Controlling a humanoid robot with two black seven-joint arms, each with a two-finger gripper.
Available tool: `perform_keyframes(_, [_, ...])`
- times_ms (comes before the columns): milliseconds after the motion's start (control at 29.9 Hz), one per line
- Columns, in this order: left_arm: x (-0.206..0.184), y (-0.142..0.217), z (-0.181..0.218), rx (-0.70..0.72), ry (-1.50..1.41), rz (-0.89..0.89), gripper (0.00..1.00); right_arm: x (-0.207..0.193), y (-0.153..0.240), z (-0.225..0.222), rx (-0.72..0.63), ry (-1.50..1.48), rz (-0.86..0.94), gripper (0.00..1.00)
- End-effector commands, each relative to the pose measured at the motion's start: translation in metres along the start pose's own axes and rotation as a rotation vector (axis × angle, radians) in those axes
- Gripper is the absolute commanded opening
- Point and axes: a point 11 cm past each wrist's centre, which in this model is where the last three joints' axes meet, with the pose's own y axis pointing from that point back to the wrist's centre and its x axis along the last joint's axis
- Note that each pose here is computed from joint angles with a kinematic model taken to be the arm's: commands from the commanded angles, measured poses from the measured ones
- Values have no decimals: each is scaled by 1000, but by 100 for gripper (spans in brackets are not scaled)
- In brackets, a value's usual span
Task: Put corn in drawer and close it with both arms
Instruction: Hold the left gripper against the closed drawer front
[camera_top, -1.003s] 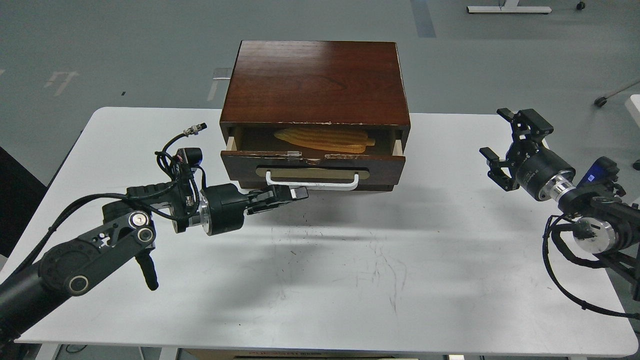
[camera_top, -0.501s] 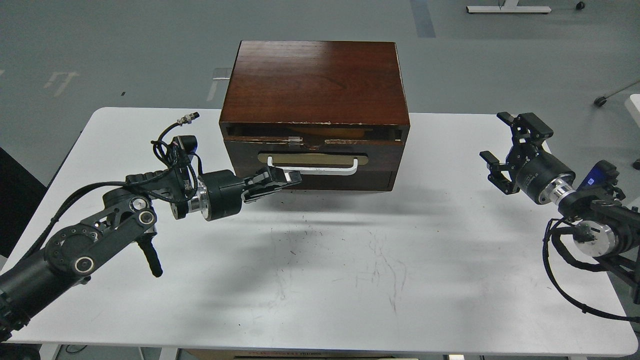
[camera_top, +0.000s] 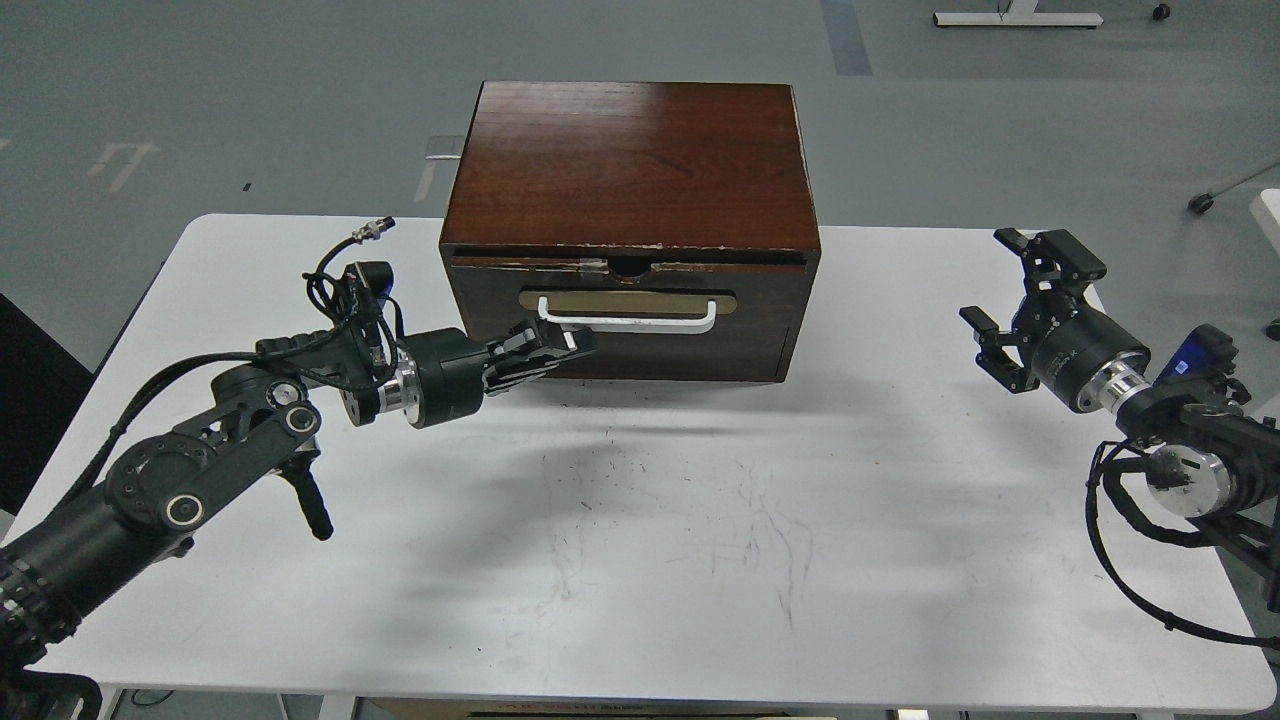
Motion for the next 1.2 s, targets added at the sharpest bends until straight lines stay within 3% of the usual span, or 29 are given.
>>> perform_keyframes(0, [6, 0, 1, -4, 9, 12, 0, 0, 1, 2, -4, -2, 2, 98])
perform_keyframes(501, [8, 1, 4, -16, 33, 13, 0, 0, 2, 4, -7, -3, 1, 98])
perform_keyframes(769, [10, 23, 25, -82, 18, 2, 0, 0, 2, 2, -3, -2, 1, 97])
perform_keyframes(802, [14, 30, 32, -111, 37, 14, 14, 1, 2, 2, -3, -2, 2, 98])
perform_keyframes(836, [18, 38, 41, -147, 69, 23, 35, 1, 1, 1, 0, -4, 1, 98])
perform_keyframes(869, [20, 42, 46, -167, 88, 29, 47, 1, 1, 1, 1, -4, 2, 98])
perform_keyframes(903, [26, 50, 54, -202, 134, 45, 73, 0, 1, 1, 2, -7, 2, 98])
perform_keyframes(969, [36, 62, 60, -245, 211, 77, 98, 1, 1, 0, 5, -7, 4, 98])
perform_keyframes(1170, [70, 95, 69, -401, 389, 209, 99, -1, -2, -1, 13, -12, 10, 98])
